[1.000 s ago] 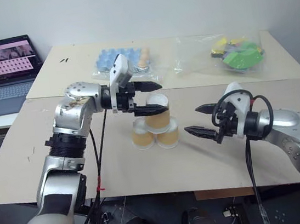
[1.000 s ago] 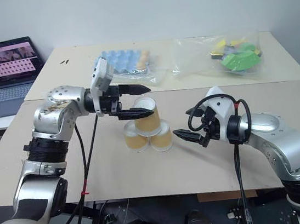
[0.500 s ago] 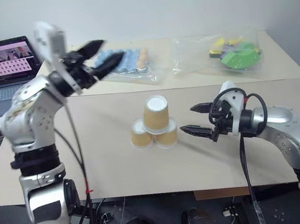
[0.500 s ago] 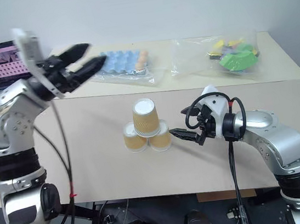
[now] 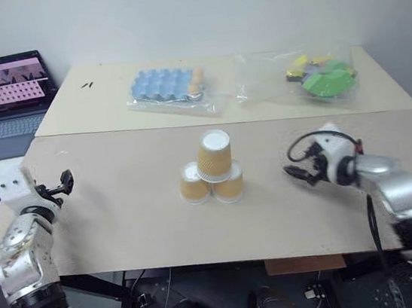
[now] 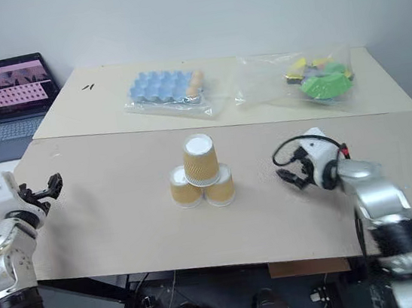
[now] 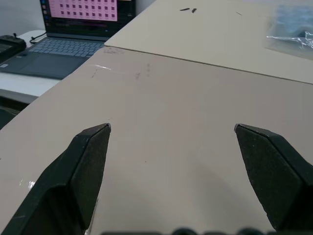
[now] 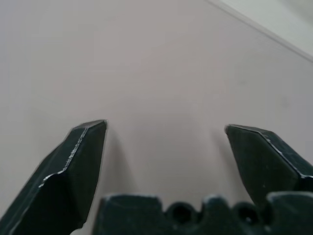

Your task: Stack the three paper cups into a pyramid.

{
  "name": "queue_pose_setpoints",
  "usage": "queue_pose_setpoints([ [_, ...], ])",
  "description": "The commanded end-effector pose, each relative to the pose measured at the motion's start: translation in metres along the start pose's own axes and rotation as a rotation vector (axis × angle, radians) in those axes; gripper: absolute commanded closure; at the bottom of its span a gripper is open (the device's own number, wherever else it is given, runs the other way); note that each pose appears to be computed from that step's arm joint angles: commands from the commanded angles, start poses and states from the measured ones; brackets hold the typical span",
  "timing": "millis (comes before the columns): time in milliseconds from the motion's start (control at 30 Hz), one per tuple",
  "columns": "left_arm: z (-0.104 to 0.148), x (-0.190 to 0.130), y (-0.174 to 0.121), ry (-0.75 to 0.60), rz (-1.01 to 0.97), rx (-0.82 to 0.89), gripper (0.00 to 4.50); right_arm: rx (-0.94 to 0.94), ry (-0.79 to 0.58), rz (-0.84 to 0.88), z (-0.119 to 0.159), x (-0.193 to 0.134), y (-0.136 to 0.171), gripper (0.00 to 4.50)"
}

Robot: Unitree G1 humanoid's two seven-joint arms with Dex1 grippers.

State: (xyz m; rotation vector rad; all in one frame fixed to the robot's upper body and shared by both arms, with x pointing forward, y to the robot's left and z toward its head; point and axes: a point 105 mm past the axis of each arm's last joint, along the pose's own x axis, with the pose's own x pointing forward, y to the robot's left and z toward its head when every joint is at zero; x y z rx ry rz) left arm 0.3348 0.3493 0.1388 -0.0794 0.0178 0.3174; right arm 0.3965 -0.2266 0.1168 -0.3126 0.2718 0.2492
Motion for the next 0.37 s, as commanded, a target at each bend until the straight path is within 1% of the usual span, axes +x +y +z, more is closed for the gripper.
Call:
queue_pose_setpoints([
  [33, 0.000, -0.002, 0.006, -0.060, 0.084, -0.004, 0.15, 0.115, -0.121, -0.295, 0.012, -0.001, -0.042, 0.00],
  [67, -0.002, -0.002, 0.004, -0.068, 0.091, -0.009, 0.15, 0.139, -0.155, -0.321, 0.014, -0.001, -0.042, 0.00],
  [167, -0.006, -0.003, 0.000, -0.090, 0.104, 0.003, 0.15, 0.291, -0.251, -0.389, 0.013, -0.003, -0.045, 0.00],
  [233, -0.008, -0.002, 0.000, -0.100, 0.113, -0.003, 0.15, 0.340, -0.270, -0.419, 0.006, -0.006, -0.047, 0.00],
  [367, -0.007, 0.000, 0.000, -0.131, 0.110, -0.004, 0.15, 0.351, -0.281, -0.428, -0.005, -0.010, -0.042, 0.00],
])
